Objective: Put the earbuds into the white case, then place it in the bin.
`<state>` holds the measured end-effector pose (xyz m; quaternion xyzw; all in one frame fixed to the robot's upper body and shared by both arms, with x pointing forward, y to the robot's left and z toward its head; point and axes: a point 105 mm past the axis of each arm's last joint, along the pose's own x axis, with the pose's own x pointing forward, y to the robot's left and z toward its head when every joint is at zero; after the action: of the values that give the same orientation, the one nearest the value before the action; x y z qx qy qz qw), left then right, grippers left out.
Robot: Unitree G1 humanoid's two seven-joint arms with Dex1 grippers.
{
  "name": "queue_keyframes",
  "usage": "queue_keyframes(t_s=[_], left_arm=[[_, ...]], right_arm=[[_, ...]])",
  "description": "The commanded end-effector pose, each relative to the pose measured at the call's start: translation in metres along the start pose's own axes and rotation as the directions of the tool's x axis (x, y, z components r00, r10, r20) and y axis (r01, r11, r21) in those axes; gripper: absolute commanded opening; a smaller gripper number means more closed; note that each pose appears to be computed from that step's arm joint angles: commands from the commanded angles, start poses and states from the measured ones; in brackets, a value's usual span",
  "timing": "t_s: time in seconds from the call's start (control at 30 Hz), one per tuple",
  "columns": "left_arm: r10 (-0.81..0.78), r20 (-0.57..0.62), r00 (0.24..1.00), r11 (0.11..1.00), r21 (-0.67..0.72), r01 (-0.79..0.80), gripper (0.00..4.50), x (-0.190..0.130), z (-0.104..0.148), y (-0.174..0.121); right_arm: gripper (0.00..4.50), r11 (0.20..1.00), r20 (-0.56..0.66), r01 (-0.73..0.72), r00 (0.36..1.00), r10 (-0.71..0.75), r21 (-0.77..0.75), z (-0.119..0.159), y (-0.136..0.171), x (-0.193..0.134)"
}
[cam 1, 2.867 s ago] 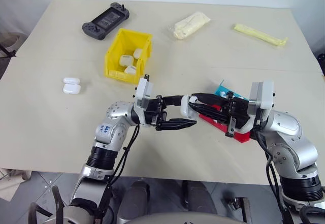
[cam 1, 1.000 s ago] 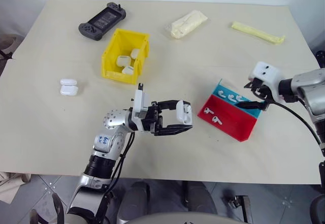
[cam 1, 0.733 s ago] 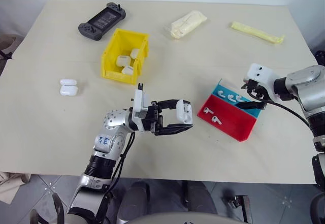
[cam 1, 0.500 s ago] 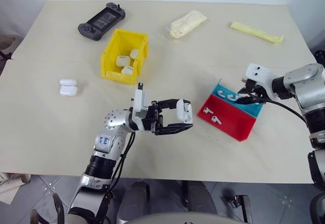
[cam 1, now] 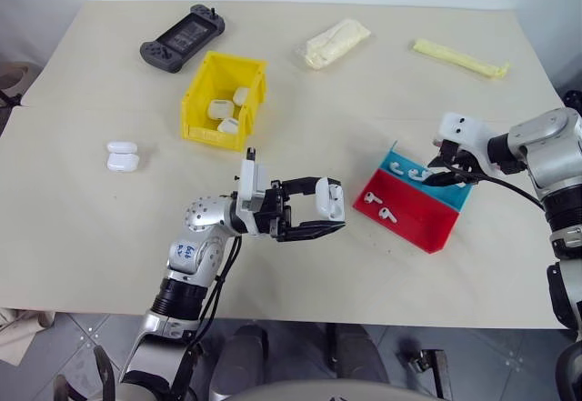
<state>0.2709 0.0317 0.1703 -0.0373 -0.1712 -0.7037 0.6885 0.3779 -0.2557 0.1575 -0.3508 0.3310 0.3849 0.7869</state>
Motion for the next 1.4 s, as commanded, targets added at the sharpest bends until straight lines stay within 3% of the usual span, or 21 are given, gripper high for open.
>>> queue_keyframes(t_s=[0.03, 0.13, 1.4], left_arm=[[-0.014, 0.026, 1.000, 0.999, 0.053, 0.013, 2.81, 0.003, 0.012, -0.002], [-0.012, 0.025, 1.000, 0.998, 0.056, 0.010, 2.81, 0.003, 0.012, -0.001], [-0.006, 0.021, 1.000, 0.998, 0.060, 0.005, 2.81, 0.001, 0.014, 0.001]], right_arm=[[1.99, 1.000, -0.005, -0.004, 1.000, 0.004, -0.013, 0.002, -0.001, 0.000], [1.29, 1.000, -0.003, -0.008, 1.000, 0.008, -0.014, 0.003, 0.000, 0.001], [1.29, 0.990, -0.037, -0.023, 0.999, 0.018, -0.140, -0.007, -0.004, -0.006]])
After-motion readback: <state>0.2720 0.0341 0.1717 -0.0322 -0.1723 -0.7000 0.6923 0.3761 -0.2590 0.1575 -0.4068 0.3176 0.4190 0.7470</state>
